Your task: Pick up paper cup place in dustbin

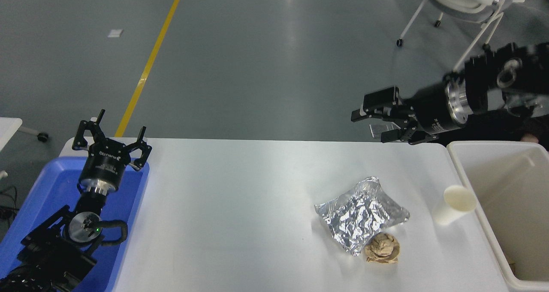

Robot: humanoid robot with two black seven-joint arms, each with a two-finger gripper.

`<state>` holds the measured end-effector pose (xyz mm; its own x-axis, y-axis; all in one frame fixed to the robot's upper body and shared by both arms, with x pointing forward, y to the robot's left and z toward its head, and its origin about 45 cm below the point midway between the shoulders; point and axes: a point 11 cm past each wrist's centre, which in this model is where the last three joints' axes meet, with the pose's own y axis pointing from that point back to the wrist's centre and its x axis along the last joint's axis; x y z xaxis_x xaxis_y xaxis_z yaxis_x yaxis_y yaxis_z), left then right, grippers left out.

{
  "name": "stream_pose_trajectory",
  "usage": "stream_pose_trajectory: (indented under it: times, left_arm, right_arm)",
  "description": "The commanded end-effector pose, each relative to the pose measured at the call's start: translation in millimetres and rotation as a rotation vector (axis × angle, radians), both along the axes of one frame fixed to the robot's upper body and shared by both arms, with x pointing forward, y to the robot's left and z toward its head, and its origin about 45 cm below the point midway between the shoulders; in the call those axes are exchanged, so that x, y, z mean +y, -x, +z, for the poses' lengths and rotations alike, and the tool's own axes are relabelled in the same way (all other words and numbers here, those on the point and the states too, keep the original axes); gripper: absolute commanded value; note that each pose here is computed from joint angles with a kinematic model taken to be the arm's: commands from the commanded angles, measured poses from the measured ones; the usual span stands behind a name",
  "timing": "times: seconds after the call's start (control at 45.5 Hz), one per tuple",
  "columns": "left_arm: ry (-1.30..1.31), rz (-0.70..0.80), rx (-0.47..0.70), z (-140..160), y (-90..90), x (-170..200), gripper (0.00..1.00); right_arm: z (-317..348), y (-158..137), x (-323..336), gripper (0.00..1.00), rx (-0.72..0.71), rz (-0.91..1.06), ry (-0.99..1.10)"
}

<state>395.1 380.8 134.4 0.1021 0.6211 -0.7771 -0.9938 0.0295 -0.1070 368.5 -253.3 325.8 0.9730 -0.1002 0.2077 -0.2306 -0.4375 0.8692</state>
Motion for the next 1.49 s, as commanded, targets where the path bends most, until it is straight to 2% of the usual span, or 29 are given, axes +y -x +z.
stream_pose_trajectory:
  times: [0.0,0.176,0.33,0.637,0.901,1.165,1.473]
  left_arm:
    - [0.000,-0.002,0.001,0.0,-0.1,-0.3,1.00]
    - [0.000,-0.002,0.001,0.0,-0.1,-0.3,1.00]
    - [-0.001,-0.001,0.002,-0.3,0.1,0.1,1.00]
    - [0.000,0.001,0.002,-0.6,0.0,-0.4,1.00]
    - [0.001,0.002,0.003,-1.1,0.6,-0.1,1.00]
    - [0.001,0.004,0.001,-0.4,0.0,0.0,1.00]
    - [0.001,0.004,0.001,-0.4,0.0,0.0,1.00]
  right_arm:
    - [37.8,43.6,-11.7,1.00,0.127,-0.065,0.167]
    - [64.3,63.2,17.3,1.00,0.166,-0.081,0.103]
    - [81.4,72.9,33.9,1.00,0.168,-0.063,0.129]
    - [99.6,72.3,44.4,1.00,0.108,-0.030,0.141]
    - [90.8,72.9,38.3,1.00,0.136,-0.041,0.150]
    - [74.5,63.1,33.4,1.00,0.164,-0.044,0.156]
    - [44.3,32.7,24.5,1.00,0.149,-0.059,0.172]
